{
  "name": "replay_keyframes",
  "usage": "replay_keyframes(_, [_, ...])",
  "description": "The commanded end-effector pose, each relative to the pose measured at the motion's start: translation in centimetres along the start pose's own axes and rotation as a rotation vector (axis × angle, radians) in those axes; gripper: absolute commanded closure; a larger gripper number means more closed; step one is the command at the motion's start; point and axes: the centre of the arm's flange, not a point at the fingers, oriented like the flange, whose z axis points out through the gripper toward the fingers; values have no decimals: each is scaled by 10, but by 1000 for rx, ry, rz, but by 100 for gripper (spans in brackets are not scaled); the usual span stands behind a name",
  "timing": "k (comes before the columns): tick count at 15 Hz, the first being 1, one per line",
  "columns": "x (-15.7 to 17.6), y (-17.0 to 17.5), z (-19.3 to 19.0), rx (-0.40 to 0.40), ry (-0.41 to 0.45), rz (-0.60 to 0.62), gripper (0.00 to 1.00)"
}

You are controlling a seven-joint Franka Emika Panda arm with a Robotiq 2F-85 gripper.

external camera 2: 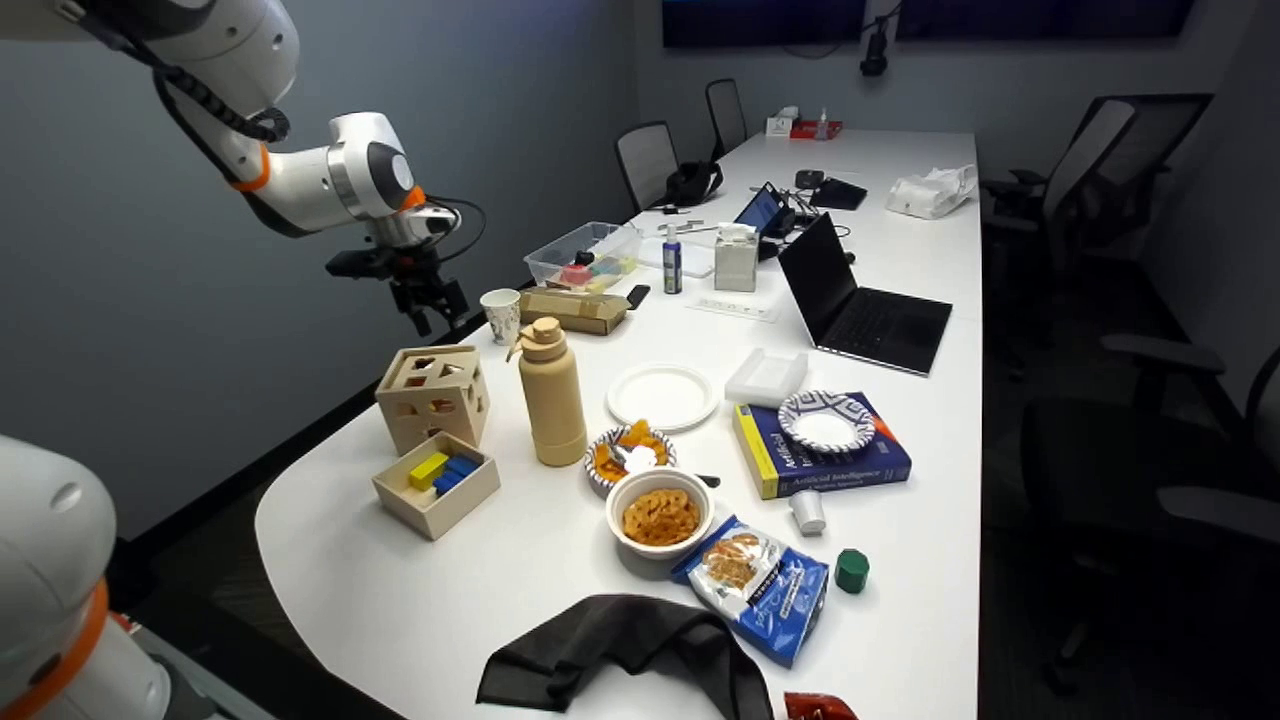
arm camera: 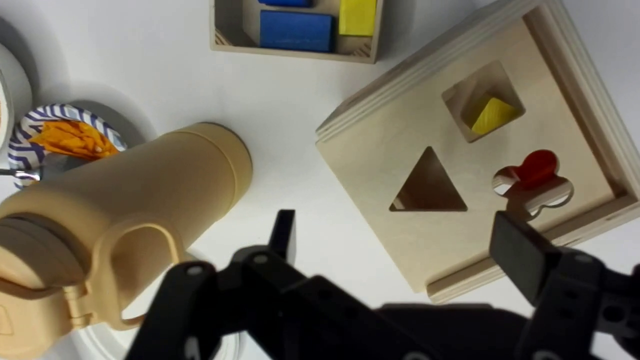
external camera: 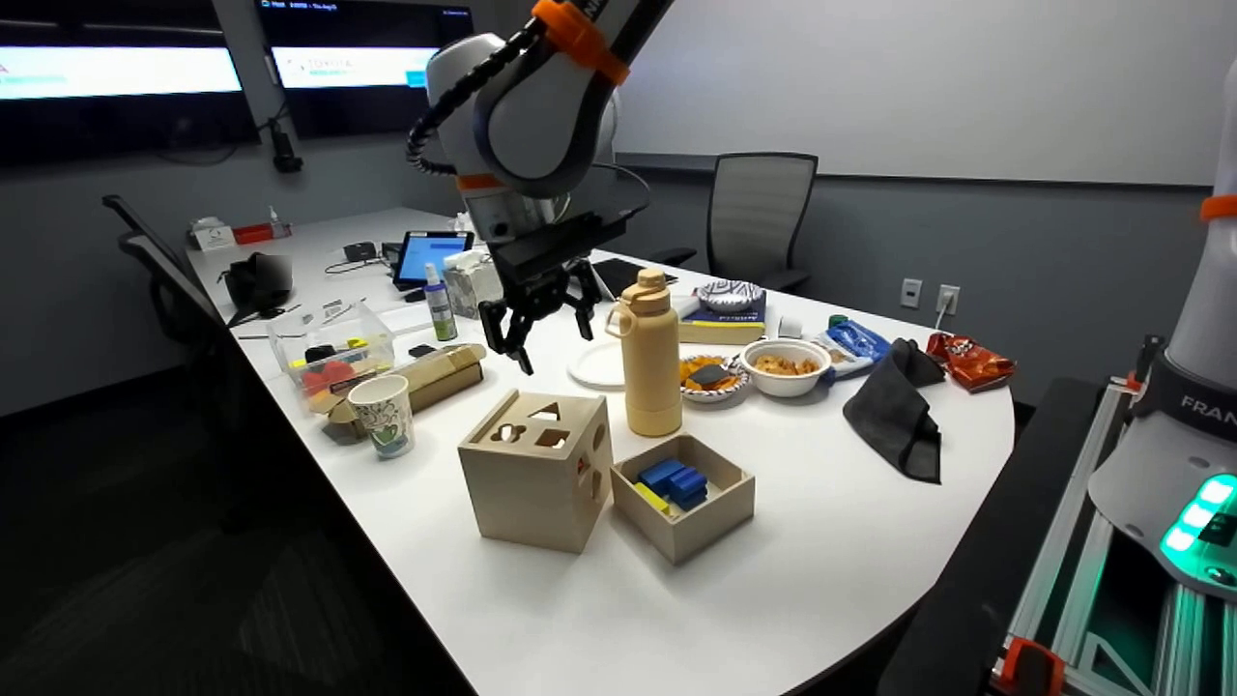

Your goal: Open the wooden box

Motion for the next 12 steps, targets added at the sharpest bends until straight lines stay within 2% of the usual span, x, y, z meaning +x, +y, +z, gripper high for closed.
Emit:
replay_keyframes(1, [21,-28,14,-11,-25,-75,0])
replay_keyframes(12, [26,-58,44,-40,-130,-207,0])
